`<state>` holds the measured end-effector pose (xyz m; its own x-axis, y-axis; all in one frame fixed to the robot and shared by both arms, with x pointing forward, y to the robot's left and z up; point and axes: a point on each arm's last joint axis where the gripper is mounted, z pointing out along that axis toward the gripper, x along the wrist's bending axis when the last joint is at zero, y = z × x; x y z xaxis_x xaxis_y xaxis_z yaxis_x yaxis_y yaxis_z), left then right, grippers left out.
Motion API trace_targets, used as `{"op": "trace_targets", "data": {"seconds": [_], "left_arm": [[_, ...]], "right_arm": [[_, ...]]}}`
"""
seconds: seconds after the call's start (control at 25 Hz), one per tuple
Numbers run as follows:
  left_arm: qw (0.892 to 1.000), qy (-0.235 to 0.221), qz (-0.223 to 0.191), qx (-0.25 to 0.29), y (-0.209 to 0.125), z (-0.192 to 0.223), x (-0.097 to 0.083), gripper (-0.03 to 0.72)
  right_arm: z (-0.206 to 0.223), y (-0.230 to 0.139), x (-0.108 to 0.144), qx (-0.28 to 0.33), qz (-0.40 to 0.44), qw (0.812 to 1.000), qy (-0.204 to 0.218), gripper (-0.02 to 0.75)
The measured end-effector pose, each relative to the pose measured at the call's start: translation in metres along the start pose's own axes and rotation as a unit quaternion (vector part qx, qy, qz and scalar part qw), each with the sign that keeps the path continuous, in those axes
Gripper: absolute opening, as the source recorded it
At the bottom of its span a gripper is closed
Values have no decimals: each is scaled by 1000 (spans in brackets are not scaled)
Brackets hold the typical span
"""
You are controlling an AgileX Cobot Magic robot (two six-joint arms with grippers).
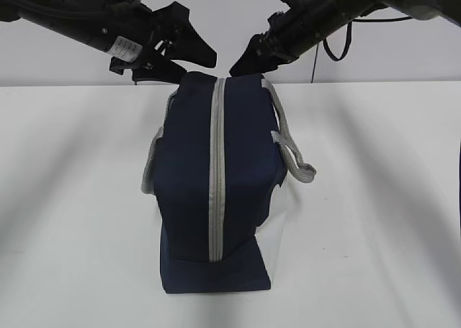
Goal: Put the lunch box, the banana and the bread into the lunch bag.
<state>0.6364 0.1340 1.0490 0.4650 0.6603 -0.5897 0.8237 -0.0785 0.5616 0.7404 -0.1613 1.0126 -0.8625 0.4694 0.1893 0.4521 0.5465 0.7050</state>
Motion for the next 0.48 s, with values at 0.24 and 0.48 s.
{"op": "trace_targets", "data": {"seconds": [0.24, 0.48], "left_arm": [[1000, 13, -4, 0, 2, -13, 14, 585], [1000, 25, 0, 12, 3, -34, 10, 563]], "right_arm": [[-12, 14, 3, -19, 31, 999, -10, 549], [-22, 11, -2, 26, 124, 990, -68, 556]]}}
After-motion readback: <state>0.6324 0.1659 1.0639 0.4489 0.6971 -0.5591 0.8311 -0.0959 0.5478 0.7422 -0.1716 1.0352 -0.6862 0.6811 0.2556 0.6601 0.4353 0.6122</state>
